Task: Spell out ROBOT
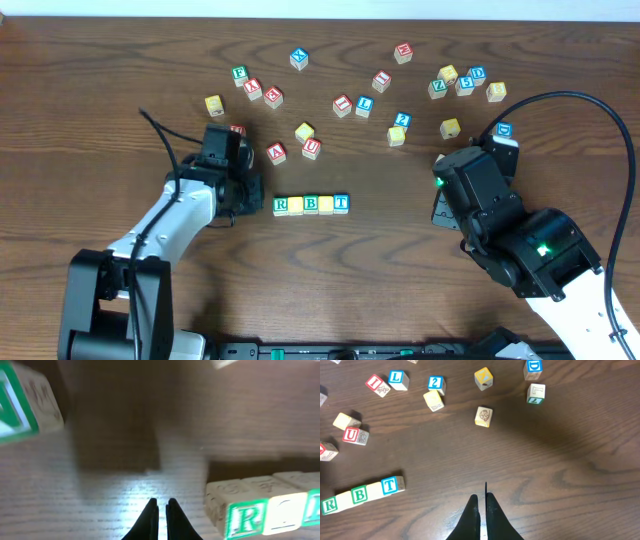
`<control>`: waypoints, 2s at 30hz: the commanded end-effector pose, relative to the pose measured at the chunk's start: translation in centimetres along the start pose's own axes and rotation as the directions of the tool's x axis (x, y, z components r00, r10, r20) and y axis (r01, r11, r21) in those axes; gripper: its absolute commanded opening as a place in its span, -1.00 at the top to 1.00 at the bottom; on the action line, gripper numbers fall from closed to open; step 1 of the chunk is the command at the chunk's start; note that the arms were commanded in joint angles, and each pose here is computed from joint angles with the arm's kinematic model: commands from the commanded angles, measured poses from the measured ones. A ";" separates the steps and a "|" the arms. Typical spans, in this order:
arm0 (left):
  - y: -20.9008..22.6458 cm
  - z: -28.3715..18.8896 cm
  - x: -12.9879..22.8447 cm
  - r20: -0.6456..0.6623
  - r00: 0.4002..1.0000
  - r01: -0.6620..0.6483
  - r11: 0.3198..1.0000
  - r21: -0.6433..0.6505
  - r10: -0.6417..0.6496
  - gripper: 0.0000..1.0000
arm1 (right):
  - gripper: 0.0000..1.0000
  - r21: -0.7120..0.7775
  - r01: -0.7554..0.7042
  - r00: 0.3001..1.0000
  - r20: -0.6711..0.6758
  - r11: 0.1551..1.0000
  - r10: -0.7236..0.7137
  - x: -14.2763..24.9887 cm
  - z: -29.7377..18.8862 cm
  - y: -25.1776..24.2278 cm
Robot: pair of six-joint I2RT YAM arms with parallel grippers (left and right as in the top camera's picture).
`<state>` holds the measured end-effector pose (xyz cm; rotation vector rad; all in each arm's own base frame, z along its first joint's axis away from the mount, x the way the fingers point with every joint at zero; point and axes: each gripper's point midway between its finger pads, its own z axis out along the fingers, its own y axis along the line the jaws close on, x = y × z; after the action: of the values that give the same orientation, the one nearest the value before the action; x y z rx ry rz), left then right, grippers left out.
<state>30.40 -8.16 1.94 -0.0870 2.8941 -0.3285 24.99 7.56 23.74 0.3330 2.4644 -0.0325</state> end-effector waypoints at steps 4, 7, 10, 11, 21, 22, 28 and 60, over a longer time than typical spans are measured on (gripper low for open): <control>0.2 0.1 0.1 0.013 1.000 0.013 1.000 -0.009 -0.012 0.85 | 0.98 -0.004 0.000 1.000 0.025 1.000 0.000 -0.7 -0.7 -0.2; 0.3 0.4 0.3 0.017 1.000 0.012 1.000 -0.008 -0.012 0.85 | 0.98 -0.004 -0.001 1.000 0.026 1.000 0.001 -0.7 -0.7 -0.2; -0.2 0.7 0.7 0.004 1.000 0.016 1.000 0.027 -0.016 0.85 | 0.98 -0.004 -0.001 1.000 0.026 1.000 0.001 -0.7 -0.7 -0.2; -0.3 0.8 0.9 0.002 1.000 0.016 0.999 0.036 -0.016 0.85 | 0.98 -0.004 -0.001 1.000 0.026 1.000 0.001 -0.7 -0.7 -0.2; -1.2 1.4 1.6 -0.009 0.999 0.032 0.995 0.098 -0.031 0.85 | 0.98 -0.006 -0.003 1.000 0.029 1.000 0.003 -0.8 -0.7 -0.2; -1.3 1.4 1.6 -0.012 0.999 0.031 0.994 0.101 -0.030 0.85 | 0.98 -0.009 -0.004 0.999 0.031 1.000 0.004 -0.9 -0.7 -0.1; -2.9 1.5 1.6 0.001 1.000 -0.003 0.991 0.132 0.003 0.85 | 0.98 -0.016 -0.009 0.999 0.039 1.000 0.009 -1.1 -0.7 0.1; -4.6 1.6 1.4 0.024 0.998 -0.053 0.985 0.165 0.050 0.85 | 0.98 -0.019 -0.011 0.999 0.043 1.000 0.012 -1.2 -0.7 0.1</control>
<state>29.98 -12.85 1.31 0.0139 2.8237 -0.5272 25.32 7.77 23.96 0.3353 2.4497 -0.0167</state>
